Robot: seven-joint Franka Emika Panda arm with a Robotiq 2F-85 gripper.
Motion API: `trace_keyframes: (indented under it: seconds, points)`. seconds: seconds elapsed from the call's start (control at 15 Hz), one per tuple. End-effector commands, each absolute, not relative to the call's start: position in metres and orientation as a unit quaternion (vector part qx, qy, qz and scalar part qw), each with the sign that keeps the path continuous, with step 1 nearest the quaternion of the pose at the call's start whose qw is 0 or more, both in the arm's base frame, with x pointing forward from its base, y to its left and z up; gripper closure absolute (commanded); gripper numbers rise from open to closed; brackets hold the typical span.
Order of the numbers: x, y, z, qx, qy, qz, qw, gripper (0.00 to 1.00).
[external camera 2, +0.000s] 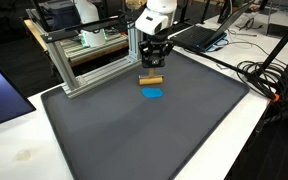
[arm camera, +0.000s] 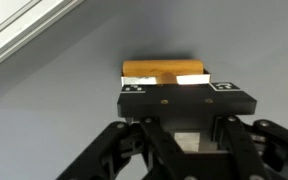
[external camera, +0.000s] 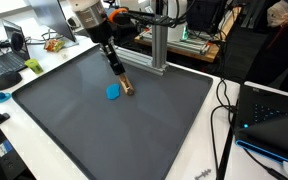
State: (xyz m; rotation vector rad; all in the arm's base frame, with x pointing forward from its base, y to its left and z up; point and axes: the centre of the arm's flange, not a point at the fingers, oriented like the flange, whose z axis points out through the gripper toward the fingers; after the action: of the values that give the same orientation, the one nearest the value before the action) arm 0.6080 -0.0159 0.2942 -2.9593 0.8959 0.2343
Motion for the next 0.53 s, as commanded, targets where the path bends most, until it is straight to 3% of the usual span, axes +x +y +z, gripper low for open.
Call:
trace_keyframes:
  seconds: [0.0, 0.47]
  points:
    - [0.589, -0.015, 0.305, -0.948, 0.313, 0.054, 0.033, 0.78]
    - [0.589, -0.025, 0.318, -0.934, 0.354, -0.007, 0.042, 0.78]
